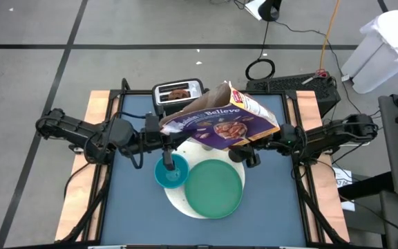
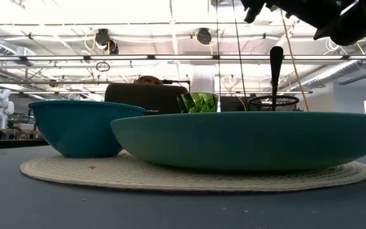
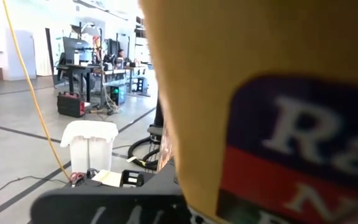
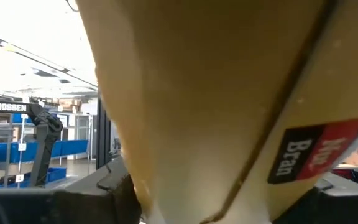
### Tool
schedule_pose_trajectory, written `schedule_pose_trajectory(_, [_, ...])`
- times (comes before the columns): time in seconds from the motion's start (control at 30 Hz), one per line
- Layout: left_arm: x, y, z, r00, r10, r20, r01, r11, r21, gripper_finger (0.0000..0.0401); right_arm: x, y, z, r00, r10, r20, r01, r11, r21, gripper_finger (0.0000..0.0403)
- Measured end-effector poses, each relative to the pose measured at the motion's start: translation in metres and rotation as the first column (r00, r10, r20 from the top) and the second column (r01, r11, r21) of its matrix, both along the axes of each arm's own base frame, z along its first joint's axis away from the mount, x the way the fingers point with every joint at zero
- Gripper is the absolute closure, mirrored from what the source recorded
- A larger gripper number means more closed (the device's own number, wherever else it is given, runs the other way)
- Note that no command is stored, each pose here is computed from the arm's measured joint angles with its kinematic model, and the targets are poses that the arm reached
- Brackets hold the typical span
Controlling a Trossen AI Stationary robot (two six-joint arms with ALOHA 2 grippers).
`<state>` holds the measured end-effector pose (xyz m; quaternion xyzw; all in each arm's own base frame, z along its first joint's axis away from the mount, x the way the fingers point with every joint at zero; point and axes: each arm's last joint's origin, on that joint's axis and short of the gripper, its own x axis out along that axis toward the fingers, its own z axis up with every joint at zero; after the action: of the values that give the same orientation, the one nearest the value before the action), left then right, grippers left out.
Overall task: Arrange a breakfast setting
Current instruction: Pour the cereal from the purple cereal box into the blue bowl
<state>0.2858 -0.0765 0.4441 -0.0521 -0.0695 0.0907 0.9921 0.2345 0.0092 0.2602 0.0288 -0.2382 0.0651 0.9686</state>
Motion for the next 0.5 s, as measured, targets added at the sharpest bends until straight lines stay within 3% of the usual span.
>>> schedule_pose_trajectory(0.23, [0.0002, 0.0000, -0.0004, 1.000, 0.000, -0.003, 0.000, 1.000, 0.001, 0.0384, 0.0000, 0.0000, -0.0001, 1.000, -0.001, -0.001, 0.001, 1.000, 0.000, 0.0220])
schedule_pose_trajectory(0.5, [0.0004, -0.0001, -0.0005, 1.000, 0.004, -0.006, -0.003, 1.000, 0.022, 0.0381, 0.0002, 0.0000, -0.0004, 1.000, -0.002, -0.006, 0.002, 1.000, 0.000, 0.0222])
